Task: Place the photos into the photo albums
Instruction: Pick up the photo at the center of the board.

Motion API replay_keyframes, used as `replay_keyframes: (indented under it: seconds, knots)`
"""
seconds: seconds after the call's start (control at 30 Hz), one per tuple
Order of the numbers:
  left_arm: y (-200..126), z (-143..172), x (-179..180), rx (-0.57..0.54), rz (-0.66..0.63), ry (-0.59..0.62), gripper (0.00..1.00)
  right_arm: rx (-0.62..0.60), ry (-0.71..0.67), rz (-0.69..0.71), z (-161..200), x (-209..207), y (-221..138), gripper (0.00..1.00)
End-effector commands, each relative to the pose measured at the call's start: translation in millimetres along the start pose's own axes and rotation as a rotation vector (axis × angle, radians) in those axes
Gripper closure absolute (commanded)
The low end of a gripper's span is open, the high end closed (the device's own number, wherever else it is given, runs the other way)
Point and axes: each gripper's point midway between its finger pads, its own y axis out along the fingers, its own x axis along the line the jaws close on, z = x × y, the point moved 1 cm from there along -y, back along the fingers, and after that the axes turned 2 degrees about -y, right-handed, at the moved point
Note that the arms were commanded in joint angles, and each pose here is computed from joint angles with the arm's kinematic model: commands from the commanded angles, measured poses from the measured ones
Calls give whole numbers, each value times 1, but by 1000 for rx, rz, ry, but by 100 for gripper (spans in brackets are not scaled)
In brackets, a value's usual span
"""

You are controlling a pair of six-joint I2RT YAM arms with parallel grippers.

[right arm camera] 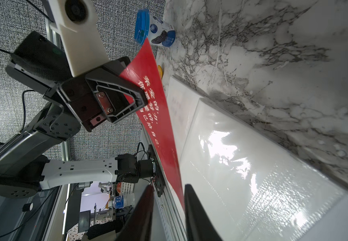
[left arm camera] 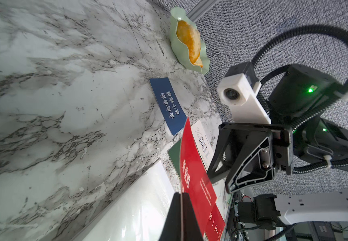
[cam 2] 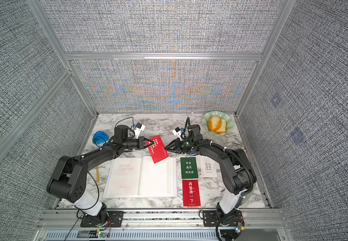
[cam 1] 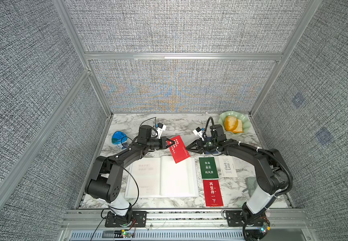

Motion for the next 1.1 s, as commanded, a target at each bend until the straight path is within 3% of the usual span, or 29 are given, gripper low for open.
replay_keyframes:
  seconds: [0.0, 0.27, 0.53, 1.07]
  knots:
    - [-11, -16, -7, -82, 36, -30, 100, -40, -4, 17, -5, 0, -5, 62]
    - [-39, -26, 0, -298, 55, -181, 100, -120, 37, 16, 3, 5, 10, 53]
    - [-60, -23, 9, -460, 6, -244, 100, -153, 70, -102, 4, 24, 41, 47]
    - [-75, -7, 17, -538, -28, -290, 100, -143, 79, -180, -11, 48, 81, 47]
